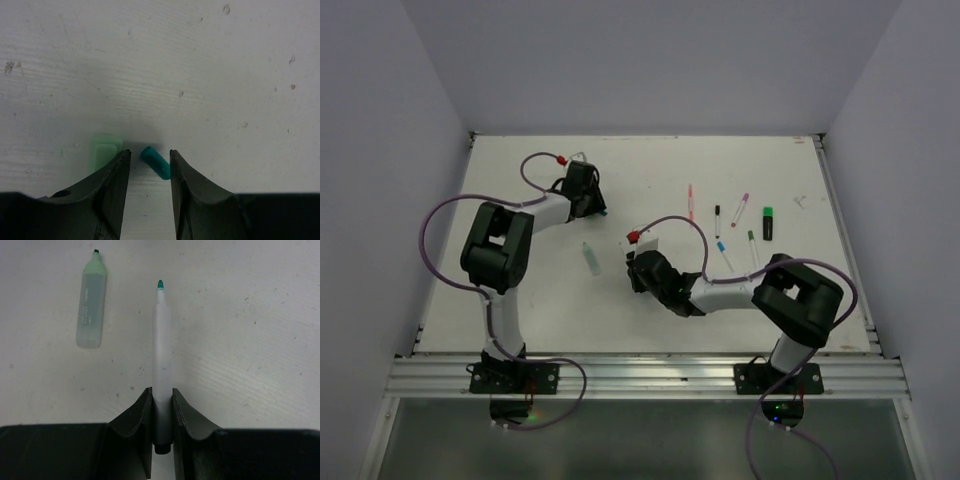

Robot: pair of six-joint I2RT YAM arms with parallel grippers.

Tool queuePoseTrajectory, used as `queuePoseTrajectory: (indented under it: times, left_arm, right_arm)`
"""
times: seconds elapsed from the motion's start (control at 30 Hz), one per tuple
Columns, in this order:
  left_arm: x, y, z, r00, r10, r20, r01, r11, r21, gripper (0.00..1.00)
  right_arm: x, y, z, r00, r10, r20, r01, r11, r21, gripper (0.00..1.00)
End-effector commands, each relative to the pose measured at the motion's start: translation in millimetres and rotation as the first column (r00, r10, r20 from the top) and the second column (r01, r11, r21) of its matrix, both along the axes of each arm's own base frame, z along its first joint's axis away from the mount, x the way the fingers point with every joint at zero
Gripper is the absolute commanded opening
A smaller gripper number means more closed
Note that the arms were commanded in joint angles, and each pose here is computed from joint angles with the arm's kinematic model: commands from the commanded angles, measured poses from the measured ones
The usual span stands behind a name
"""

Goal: Open the pen caps

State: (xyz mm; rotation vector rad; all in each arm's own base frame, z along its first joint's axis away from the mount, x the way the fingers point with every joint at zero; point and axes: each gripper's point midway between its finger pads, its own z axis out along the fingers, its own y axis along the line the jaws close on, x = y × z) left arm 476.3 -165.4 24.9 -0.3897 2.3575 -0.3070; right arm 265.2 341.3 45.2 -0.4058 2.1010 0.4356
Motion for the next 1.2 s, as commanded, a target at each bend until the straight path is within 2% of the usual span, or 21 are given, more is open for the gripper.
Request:
queuePoseTrajectory:
  times: [0.0, 0.1, 0.2, 0.37, 0.5, 0.77, 1.03, 1.17]
  left_arm:
    - [0, -2, 55, 0.996, 0.016, 0.089, -0.013, 0.999, -0.035, 0.42]
    - [-2, -4, 97, 0.986, 0.012, 0.167, 0.000, 0.998, -0.069, 0.46]
    - [-9, 0, 137, 0.971, 0.012, 0.238, 0.008, 0.996, -0.084, 0.54]
    - [-29, 17, 185, 0.949, 0.012, 0.315, 0.004, 0.999, -0.051, 0.65]
    - [-55, 41, 219, 0.922, 0.032, 0.386, -0.026, 0.999, -0.021, 0.68]
    - [-92, 85, 226, 0.926, 0.036, 0.376, -0.075, 0.993, 0.088, 0.75]
    - [-118, 98, 244, 0.916, 0.005, 0.402, -0.060, 0.990, 0.124, 0.79]
    - [-129, 108, 240, 0.916, -0.008, 0.400, -0.070, 0.981, 0.182, 0.83]
  right_arm:
    - [21, 9, 13, 0.998, -0.054, 0.024, 0.053, 0.997, 0.050, 0.00]
    - [26, 16, 9, 0.999, -0.036, 0.008, 0.035, 0.998, 0.046, 0.00]
    - [28, 25, 4, 1.000, -0.014, -0.010, 0.014, 0.999, 0.041, 0.04]
    - [31, 35, -5, 0.999, -0.009, -0.045, 0.010, 1.000, 0.028, 0.07]
    - [31, 43, -11, 0.997, -0.003, -0.077, 0.006, 0.999, 0.039, 0.09]
    - [37, 39, -30, 0.989, -0.089, -0.120, 0.090, 0.996, -0.001, 0.12]
    - [40, 27, -38, 0.978, -0.163, -0.127, 0.158, 0.986, -0.047, 0.23]
    - [39, 27, -37, 0.978, -0.163, -0.130, 0.158, 0.986, -0.050, 0.29]
